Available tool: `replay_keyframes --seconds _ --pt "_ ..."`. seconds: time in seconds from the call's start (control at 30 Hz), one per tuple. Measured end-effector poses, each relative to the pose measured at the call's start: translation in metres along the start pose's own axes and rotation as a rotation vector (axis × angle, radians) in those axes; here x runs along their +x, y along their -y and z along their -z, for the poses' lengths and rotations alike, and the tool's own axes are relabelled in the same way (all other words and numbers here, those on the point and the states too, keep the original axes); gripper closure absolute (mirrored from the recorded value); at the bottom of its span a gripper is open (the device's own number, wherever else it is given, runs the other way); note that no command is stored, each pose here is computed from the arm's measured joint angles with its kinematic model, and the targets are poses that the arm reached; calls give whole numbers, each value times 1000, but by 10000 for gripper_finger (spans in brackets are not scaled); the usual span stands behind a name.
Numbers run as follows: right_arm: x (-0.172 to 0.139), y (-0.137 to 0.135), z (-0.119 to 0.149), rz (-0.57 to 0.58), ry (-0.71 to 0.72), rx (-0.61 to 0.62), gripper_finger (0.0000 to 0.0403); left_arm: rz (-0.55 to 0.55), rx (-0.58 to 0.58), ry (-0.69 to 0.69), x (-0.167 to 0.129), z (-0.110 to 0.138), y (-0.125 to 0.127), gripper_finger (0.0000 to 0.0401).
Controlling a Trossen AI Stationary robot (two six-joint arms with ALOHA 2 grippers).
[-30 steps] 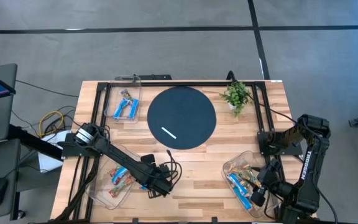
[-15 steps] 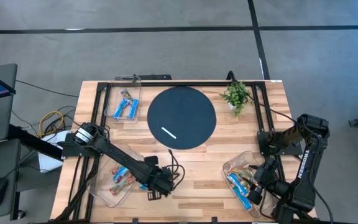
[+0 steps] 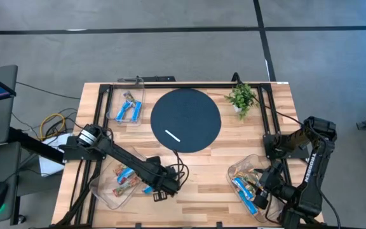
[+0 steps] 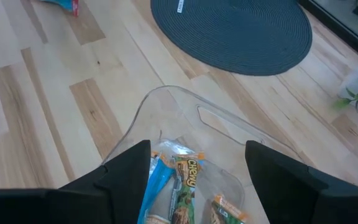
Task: Pick and place Granola Bars by type
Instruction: Put the red granola bar into the bottom left transparent bin
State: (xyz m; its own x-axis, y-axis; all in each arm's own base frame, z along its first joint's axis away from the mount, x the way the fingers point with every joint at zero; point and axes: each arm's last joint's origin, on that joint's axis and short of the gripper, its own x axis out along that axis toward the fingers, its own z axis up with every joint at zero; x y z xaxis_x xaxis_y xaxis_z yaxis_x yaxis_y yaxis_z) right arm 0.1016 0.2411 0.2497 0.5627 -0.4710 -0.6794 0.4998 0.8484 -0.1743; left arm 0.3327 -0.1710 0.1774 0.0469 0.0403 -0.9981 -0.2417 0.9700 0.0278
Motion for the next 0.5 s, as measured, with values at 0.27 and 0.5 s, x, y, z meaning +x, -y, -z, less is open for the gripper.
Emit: replay_keyframes --seconds 0.27,0.5 --pt "0 0 0 -2 6 1 149 66 -16 15 0 -4 3 217" --pt "0 0 0 -3 9 3 150 76 -37 18 -1 -5 4 187"
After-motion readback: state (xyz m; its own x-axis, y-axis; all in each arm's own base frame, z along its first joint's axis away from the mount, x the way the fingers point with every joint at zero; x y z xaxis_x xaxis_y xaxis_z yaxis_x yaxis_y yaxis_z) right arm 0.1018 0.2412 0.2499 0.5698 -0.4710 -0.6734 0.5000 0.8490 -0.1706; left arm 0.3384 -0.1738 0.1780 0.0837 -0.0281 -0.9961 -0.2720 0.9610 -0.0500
